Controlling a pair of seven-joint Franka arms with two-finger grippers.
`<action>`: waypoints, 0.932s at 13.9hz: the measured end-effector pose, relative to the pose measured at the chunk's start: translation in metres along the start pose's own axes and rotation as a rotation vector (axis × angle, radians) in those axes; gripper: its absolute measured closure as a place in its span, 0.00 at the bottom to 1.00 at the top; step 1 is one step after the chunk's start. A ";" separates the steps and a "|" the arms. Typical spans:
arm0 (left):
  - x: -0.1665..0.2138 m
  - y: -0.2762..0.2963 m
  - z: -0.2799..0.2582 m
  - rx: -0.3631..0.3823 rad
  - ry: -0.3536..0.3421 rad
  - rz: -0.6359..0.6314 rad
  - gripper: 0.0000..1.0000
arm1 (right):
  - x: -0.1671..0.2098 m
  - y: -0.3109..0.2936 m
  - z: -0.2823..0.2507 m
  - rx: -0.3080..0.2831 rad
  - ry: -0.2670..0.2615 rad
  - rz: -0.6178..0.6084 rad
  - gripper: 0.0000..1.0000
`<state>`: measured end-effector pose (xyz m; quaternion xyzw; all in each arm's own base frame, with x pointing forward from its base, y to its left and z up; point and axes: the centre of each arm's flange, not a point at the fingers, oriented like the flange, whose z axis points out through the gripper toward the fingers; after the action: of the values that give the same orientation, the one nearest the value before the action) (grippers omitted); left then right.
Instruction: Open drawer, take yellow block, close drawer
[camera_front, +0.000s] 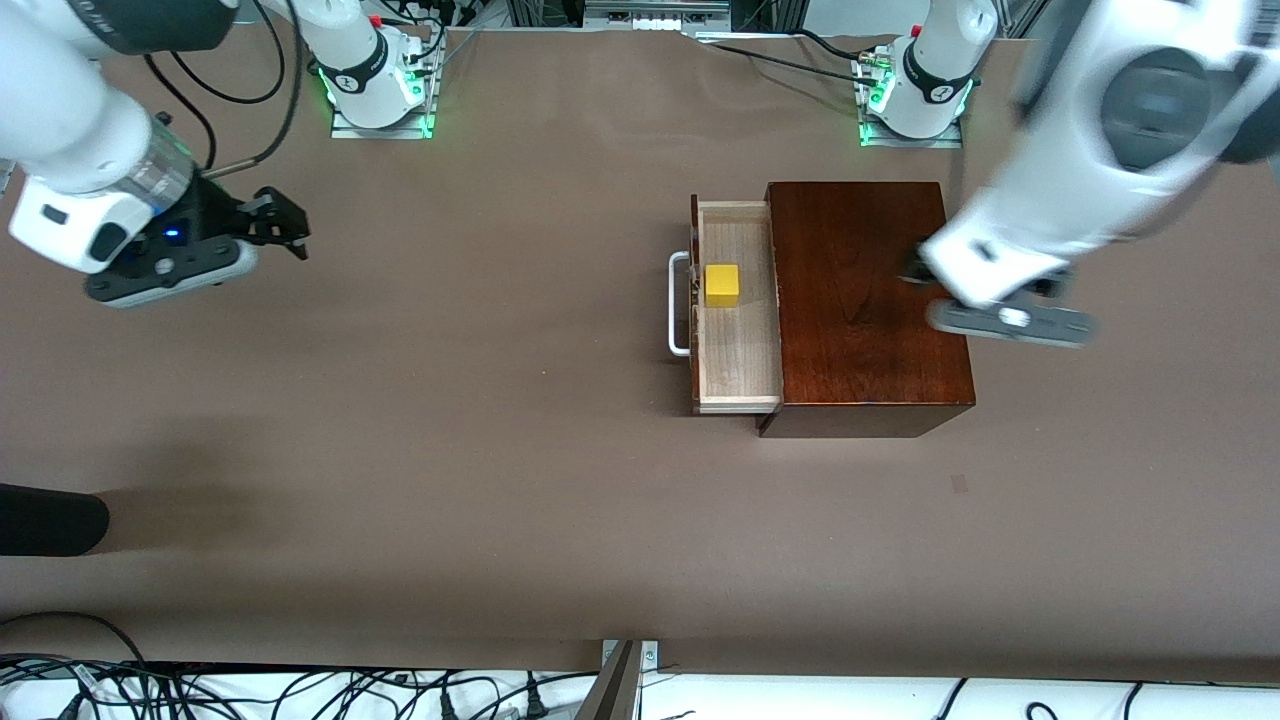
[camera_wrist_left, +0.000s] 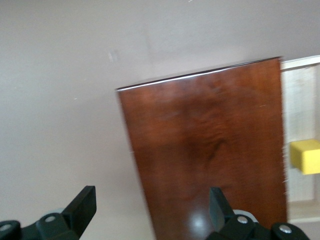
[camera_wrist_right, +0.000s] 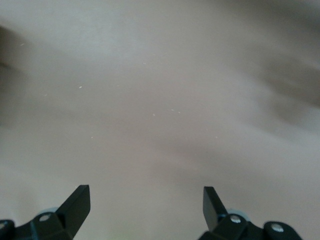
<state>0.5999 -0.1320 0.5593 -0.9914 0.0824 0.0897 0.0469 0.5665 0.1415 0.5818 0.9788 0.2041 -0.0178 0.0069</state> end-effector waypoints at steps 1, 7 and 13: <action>-0.002 -0.024 0.000 -0.023 -0.011 0.007 0.00 | 0.002 -0.011 0.001 0.007 0.000 -0.049 0.00; -0.040 -0.098 -0.015 -0.043 0.006 0.037 0.00 | 0.018 -0.148 0.018 0.022 -0.015 -0.446 0.00; -0.074 -0.097 -0.003 -0.011 0.126 -0.005 0.00 | 0.047 -0.292 0.052 0.029 0.060 -0.785 0.00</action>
<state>0.5455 -0.0258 0.5833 -0.9956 0.0823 0.0274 0.0363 0.4907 0.4270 0.5261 0.8265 0.5626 0.0064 -0.0204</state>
